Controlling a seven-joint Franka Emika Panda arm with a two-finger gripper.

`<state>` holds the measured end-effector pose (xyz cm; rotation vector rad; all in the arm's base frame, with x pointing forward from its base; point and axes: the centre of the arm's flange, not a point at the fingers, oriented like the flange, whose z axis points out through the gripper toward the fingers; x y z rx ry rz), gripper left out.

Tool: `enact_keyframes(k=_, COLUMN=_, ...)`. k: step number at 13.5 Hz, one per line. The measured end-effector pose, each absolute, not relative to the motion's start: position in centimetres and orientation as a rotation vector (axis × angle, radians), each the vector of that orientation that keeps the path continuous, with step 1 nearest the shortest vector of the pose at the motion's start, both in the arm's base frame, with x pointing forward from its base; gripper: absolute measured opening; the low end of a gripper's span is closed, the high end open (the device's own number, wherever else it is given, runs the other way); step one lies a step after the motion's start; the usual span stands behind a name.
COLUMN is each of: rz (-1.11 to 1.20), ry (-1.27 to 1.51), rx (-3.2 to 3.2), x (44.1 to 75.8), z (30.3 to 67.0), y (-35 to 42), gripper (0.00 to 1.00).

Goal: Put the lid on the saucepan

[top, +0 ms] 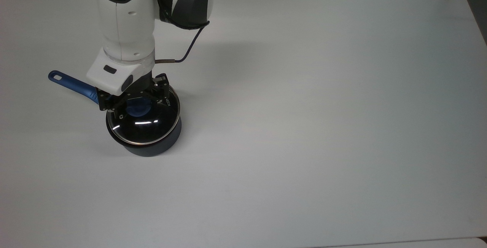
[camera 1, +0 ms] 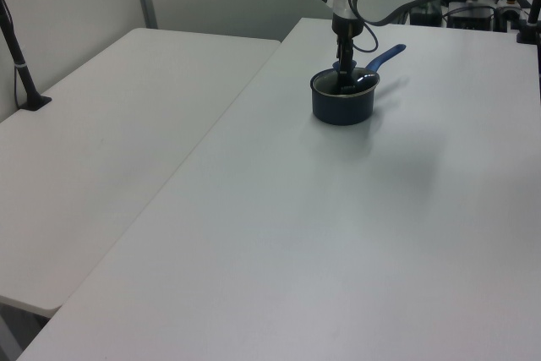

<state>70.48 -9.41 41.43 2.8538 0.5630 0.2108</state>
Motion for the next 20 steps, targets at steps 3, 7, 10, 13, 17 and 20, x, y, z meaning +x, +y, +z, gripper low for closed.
enact_keyframes(k=3, rz=0.186, ry=0.526, rx=2.876, x=70.3, z=41.5, y=-9.3, gripper=1.0)
enact_keyframes(k=7, rz=0.242, ry=0.25, rx=2.946, x=69.6, z=44.7, y=-8.2, gripper=1.0)
enact_keyframes(k=10, rz=0.208, ry=0.19, rx=2.975, x=67.5, z=49.2, y=-8.6, gripper=1.0)
enact_keyframes(k=13, rz=0.187, ry=0.173, rx=2.996, x=65.2, z=52.8, y=-8.8, gripper=1.0)
enact_keyframes(k=17, rz=0.093, ry=0.239, rx=3.055, x=60.4, z=55.8, y=-5.9, gripper=1.0)
enact_keyframes(k=20, rz=0.091, ry=0.157, rx=3.08, x=58.8, z=57.3, y=-4.3, gripper=1.0)
